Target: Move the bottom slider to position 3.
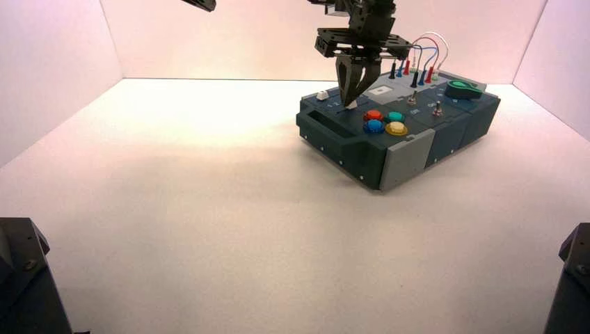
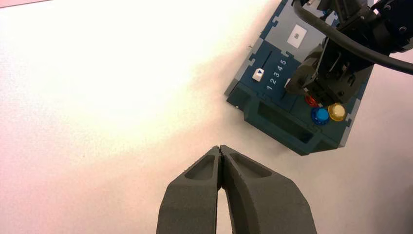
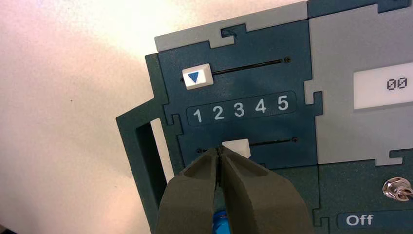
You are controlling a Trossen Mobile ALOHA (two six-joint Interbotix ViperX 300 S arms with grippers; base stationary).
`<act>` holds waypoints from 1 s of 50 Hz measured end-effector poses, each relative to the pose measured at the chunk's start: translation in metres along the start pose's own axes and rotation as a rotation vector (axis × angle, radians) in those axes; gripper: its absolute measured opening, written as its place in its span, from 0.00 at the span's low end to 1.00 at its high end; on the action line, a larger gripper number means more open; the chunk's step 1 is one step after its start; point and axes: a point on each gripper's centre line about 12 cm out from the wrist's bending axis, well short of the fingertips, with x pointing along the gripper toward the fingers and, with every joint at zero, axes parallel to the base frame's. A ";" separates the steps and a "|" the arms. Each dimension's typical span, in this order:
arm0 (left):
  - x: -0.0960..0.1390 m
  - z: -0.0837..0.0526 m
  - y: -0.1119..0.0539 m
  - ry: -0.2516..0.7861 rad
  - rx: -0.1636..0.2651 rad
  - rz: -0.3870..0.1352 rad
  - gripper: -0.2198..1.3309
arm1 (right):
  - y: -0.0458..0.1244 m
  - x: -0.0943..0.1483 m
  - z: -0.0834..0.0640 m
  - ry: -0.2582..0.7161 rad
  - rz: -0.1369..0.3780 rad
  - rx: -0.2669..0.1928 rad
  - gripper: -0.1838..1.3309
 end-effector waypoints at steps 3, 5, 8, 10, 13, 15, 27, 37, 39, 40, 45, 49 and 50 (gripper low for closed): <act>0.000 0.000 0.000 0.000 0.000 0.000 0.04 | 0.000 -0.001 0.001 -0.003 0.001 0.001 0.03; 0.000 0.001 0.000 -0.002 0.000 0.000 0.04 | 0.001 0.000 0.000 -0.001 0.000 -0.002 0.03; 0.000 0.000 0.000 0.000 0.000 0.000 0.04 | 0.000 -0.001 0.000 0.000 0.001 0.001 0.03; 0.000 0.001 0.000 -0.002 -0.001 -0.001 0.04 | 0.001 -0.001 0.000 0.005 0.001 -0.002 0.03; 0.000 0.000 0.000 0.000 0.000 0.000 0.04 | 0.001 -0.001 0.000 0.009 0.001 -0.004 0.03; 0.000 0.000 0.000 0.002 0.000 0.000 0.04 | 0.002 -0.002 0.001 0.010 0.002 -0.004 0.03; 0.000 0.000 0.000 0.002 0.000 0.000 0.04 | 0.007 -0.017 0.010 -0.022 0.010 -0.013 0.03; 0.001 -0.001 0.000 0.014 0.000 -0.001 0.04 | 0.011 -0.047 0.018 -0.088 0.018 -0.021 0.03; 0.000 -0.001 -0.001 0.017 0.003 -0.002 0.04 | 0.012 -0.052 0.019 -0.104 0.022 -0.021 0.03; 0.000 -0.002 0.000 0.021 0.003 -0.001 0.04 | 0.013 -0.055 0.019 -0.108 0.022 -0.022 0.03; 0.000 -0.003 0.000 0.034 0.009 -0.002 0.04 | 0.015 -0.069 0.019 -0.140 0.029 -0.017 0.03; -0.001 -0.002 -0.001 0.038 0.011 -0.003 0.04 | 0.016 -0.081 0.020 -0.167 0.031 -0.013 0.03; -0.001 -0.001 -0.001 0.035 0.012 -0.003 0.04 | 0.016 -0.083 0.019 -0.172 0.032 -0.013 0.03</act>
